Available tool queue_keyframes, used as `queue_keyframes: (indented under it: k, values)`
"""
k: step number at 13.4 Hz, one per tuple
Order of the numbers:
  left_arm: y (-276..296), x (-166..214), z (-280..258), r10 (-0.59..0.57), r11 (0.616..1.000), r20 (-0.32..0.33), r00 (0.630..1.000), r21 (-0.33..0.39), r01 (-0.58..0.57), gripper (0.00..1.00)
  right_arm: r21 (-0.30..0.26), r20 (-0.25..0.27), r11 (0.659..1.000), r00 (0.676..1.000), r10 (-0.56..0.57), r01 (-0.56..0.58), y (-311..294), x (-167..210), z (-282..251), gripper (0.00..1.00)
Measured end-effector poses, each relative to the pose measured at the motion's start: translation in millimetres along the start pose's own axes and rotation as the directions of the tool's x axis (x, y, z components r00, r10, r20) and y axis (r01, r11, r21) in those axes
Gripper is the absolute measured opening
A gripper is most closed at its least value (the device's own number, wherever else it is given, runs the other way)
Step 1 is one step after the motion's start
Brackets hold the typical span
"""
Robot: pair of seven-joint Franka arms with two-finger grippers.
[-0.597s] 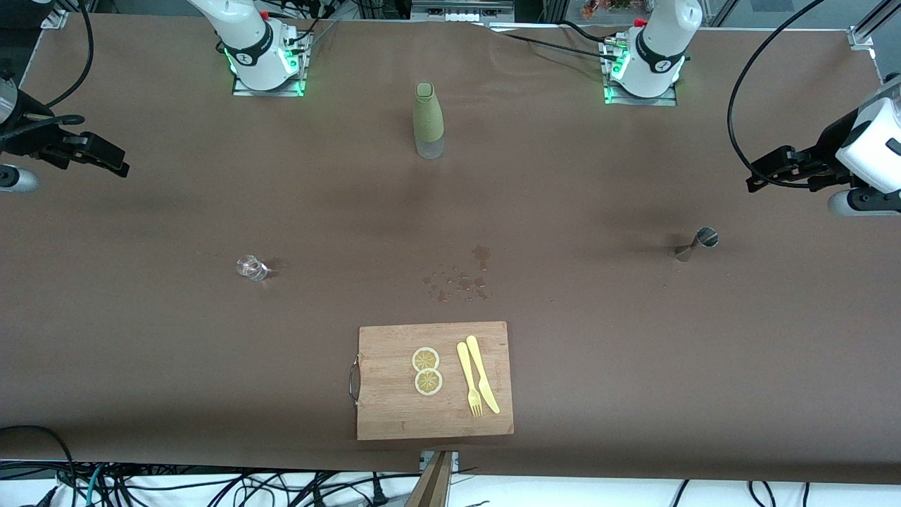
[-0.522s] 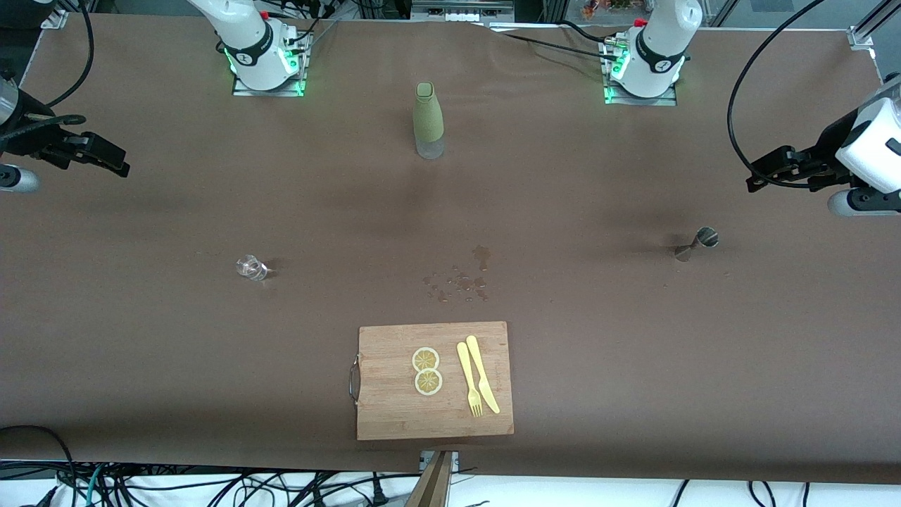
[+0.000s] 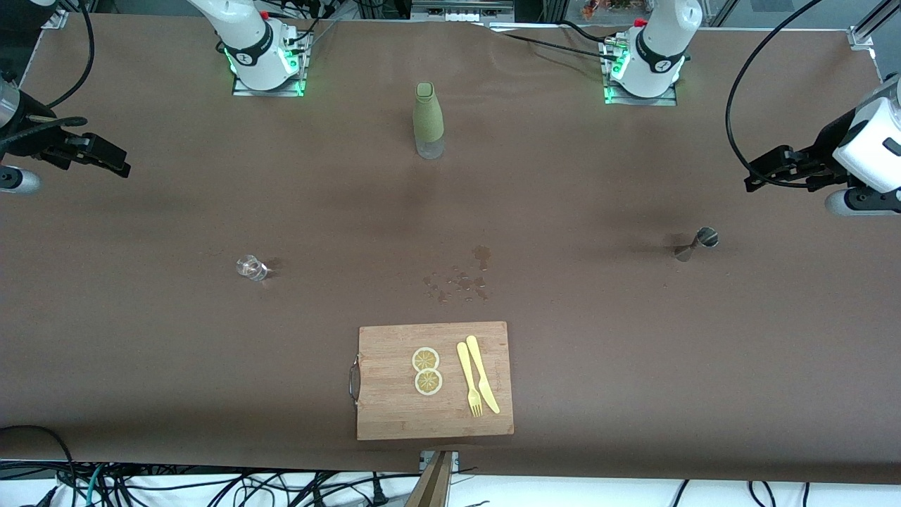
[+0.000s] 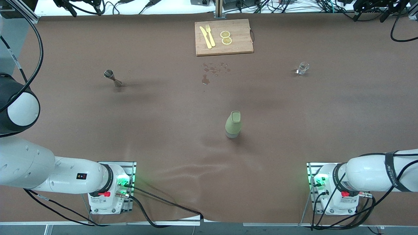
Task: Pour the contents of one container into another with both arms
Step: 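Move the left gripper to the steel jigger while the right gripper approaches the glass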
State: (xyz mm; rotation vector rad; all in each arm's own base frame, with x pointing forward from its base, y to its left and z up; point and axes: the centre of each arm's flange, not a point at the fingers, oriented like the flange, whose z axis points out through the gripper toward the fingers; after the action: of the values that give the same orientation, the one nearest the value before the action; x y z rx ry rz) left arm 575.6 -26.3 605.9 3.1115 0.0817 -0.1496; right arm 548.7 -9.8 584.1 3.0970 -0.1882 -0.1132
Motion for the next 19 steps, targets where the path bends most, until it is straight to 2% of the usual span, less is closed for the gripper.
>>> queue_keyframes:
  k: [9, 11, 13, 14, 16, 18, 19]
  values:
    - [-22, 10, 15, -0.04, 0.999, 0.031, 0.999, 0.002, 0.04, 1.0, -0.005, 0.019, 1.0, 1.0, 0.002, -0.002, 1, 7, 10, 1.0]
    - [-46, 13, 22, -0.077, 0.997, 0.054, 0.996, 0.0, 0.077, 1.0, -0.006, 0.028, 1.0, 1.0, 0.001, -0.001, -1, 9, 14, 1.0]
    - [-93, 15, 35, -0.054, 0.998, 0.101, 0.993, -0.012, 0.055, 1.0, -0.007, 0.04, 1.0, 0.999, -0.001, 0.001, -2, 12, 21, 1.0]
    - [-123, 12, 39, -0.016, 0.999, 0.12, 0.993, -0.032, 0.02, 1.0, -0.008, 0.046, 1.0, 0.999, -0.001, 0.001, -2, 13, 24, 1.0]
    - [-190, -1, 43, 0.066, 0.991, 0.123, 0.99, -0.122, -0.051, 1.0, -0.009, 0.055, 1.0, 0.998, -0.002, 0.003, -3, 16, 29, 1.0]
    - [-249, -21, 52, 0.16, 0.96, 0.104, 0.982, -0.249, -0.13, 1.0, -0.007, 0.064, 0.999, 0.997, -0.044, 0.044, -4, 19, 35, 1.0]
    - [-274, -33, 60, 0.198, 0.935, 0.095, 0.976, -0.317, -0.159, 1.0, 0.007, 0.069, 0.995, 0.992, -0.103, 0.102, -5, 20, 38, 1.0]
